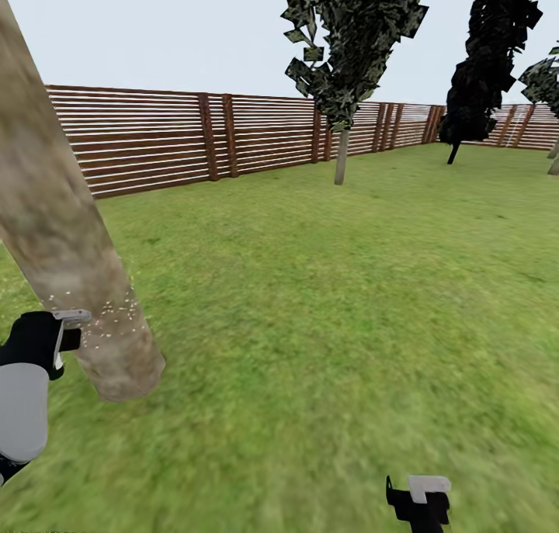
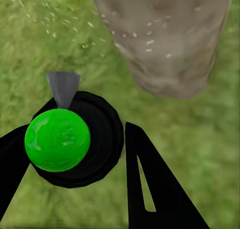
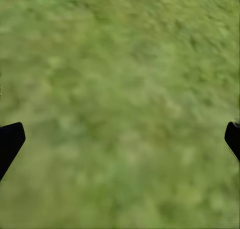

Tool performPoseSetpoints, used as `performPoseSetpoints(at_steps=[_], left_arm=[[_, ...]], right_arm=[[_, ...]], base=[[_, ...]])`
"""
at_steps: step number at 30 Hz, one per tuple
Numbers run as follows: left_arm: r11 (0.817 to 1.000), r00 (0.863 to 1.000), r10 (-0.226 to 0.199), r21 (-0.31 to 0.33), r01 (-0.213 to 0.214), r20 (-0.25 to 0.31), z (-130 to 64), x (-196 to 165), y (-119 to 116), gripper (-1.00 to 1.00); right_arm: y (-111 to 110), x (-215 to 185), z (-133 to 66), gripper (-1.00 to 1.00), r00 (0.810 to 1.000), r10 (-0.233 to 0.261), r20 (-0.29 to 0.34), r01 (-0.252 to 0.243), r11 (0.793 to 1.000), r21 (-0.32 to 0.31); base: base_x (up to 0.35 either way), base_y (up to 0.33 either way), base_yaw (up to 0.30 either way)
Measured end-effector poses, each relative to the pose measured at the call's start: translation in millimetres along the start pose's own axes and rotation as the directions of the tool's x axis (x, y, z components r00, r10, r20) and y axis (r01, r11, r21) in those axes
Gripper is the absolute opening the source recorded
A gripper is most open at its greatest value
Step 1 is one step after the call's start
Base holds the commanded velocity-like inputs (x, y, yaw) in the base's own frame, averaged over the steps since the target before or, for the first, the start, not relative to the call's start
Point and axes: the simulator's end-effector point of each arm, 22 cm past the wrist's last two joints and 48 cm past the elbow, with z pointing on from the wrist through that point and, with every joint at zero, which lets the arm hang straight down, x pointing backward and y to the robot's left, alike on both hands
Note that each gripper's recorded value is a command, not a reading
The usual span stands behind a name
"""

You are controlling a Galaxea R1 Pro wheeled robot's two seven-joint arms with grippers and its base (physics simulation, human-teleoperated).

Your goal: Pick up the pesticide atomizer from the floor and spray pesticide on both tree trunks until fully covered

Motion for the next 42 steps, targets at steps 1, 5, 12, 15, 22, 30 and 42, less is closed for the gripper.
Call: performPoseSetpoints(at_steps=[1, 5, 12, 15, 22, 30, 42], left_arm=[[1.0, 1.0, 0.0, 0.0, 0.0, 0.0, 0.0, 0.2, -0.4, -1.0], [1.0, 1.0, 0.0, 0.001, 0.0, 0.0, 0.1, 0.4, -1.1, -1.0], [1.0, 1.0, 0.002, 0.007, -0.002, 0.0, -0.3, 0.7, -6.3, -1.0], [1.0, 1.0, 0.002, 0.006, -0.002, 0.0, -0.3, 0.7, -6.1, -1.0], [1.0, 1.0, 0.0, 0.011, 0.0, -0.002, 0.0, 1.8, -8.5, -1.0], [0.999, 1.0, 0.009, 0.048, -0.009, -0.005, -1.5, 5.5, -34.6, -1.0], [0.985, 0.986, 0.158, 0.061, -0.161, 0.045, 45.6, 123.3, -33.8, -1.0]], right_arm=[[0.0, 0.0, 0.0, 1.0, 1.0, 0.0, 0.0, 0.0, 1.0, 0.0], [0.0, 0.0, 0.0, 1.0, 1.0, 0.0, 0.0, 0.0, 1.0, 0.0], [0.1, 0.0, 0.0, 1.0, 1.0, 0.0, 0.0, 0.0, 1.0, 0.0], [0.1, 0.0, 0.0, 1.0, 1.0, 0.0, 0.0, 0.0, 1.0, -0.001], [0.1, 0.0, 0.0, 1.0, 1.0, 0.0, 0.0, 0.0, 1.0, 0.0], [0.2, 0.0, 0.0, 1.0, 1.0, 0.0, 0.0, 0.0, 1.0, -0.001], [3.1, -2.5, 0.4, 1.0, 1.0, -0.014, 0.008, 0.014, 1.0, -0.013]], base=[[0.229, -0.205, 0.24], [0.212, -0.213, 0.053], [0.103, -0.263, 0.054], [0.083, -0.271, 0.259], [0.031, -0.272, 0.269], [0.171, -0.243, 0.027], [-0.289, -0.059, 0.0]])
